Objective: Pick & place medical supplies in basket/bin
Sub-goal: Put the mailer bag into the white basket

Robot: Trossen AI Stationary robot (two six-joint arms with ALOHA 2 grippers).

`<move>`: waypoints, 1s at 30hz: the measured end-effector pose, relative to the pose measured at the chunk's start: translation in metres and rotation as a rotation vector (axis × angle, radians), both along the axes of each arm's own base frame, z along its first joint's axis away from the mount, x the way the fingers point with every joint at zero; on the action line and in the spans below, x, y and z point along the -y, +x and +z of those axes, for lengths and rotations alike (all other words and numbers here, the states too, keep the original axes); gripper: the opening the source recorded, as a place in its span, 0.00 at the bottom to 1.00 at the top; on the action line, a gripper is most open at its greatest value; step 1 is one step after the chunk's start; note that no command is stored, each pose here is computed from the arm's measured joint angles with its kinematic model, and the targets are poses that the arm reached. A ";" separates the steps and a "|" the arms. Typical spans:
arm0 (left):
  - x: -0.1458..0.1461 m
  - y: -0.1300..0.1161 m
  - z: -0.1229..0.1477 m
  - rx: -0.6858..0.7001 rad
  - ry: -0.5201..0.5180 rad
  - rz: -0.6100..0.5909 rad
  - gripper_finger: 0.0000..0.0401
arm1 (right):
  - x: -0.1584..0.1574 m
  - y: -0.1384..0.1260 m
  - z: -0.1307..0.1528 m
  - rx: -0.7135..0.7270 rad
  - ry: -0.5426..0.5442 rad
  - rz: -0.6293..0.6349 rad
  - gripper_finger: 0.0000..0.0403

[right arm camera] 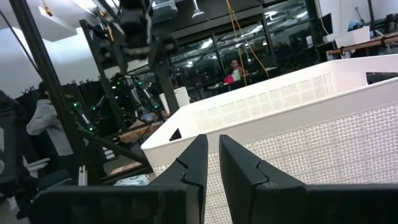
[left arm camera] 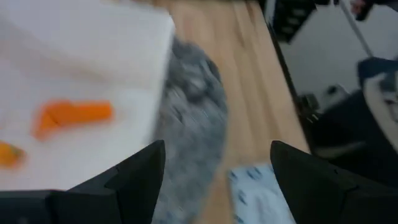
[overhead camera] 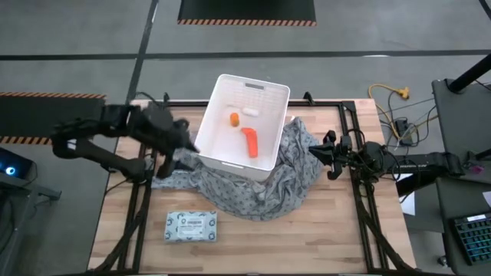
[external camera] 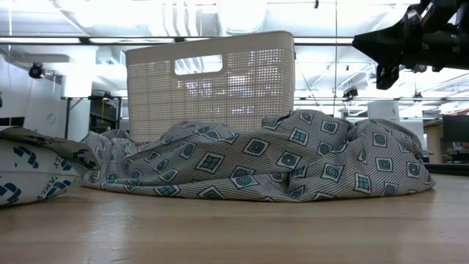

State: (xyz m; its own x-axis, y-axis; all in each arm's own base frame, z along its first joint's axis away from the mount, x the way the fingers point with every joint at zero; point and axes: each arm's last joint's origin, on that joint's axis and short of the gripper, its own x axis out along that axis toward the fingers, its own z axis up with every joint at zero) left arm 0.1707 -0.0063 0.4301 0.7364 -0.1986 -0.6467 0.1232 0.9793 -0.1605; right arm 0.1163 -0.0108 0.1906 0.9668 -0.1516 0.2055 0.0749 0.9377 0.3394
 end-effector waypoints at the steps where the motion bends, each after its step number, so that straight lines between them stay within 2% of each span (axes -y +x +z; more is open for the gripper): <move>1: 0.004 -0.002 -0.007 -0.028 -0.033 0.003 0.68 | 0.000 0.000 0.000 0.000 0.000 0.000 0.08; 7: 0.027 -0.012 -0.047 -0.197 -0.167 -0.009 0.68 | 0.000 0.000 0.000 -0.001 0.001 -0.005 0.08; 17: 0.051 -0.003 -0.131 -0.465 -0.173 -0.059 0.68 | 0.001 0.000 -0.001 -0.013 0.010 -0.028 0.08; 23: 0.056 -0.004 -0.179 -0.646 -0.305 -0.082 0.68 | 0.001 0.001 -0.004 -0.041 0.012 -0.029 0.08; 26: 0.057 -0.006 -0.198 -0.693 -0.379 -0.079 0.68 | 0.001 0.001 -0.005 -0.052 0.013 -0.029 0.08; 30: 0.057 -0.008 -0.218 -0.700 -0.404 -0.077 0.68 | 0.001 0.001 -0.005 -0.053 0.013 -0.030 0.08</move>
State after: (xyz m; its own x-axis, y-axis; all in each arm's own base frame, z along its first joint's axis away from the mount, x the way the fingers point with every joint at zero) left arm 0.1626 -0.0637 0.2122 0.1630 -0.5485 -0.8201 -0.0720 0.8224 -0.5643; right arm 0.1171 -0.0117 0.1854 0.9713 -0.1829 0.1520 0.1209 0.9302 0.3465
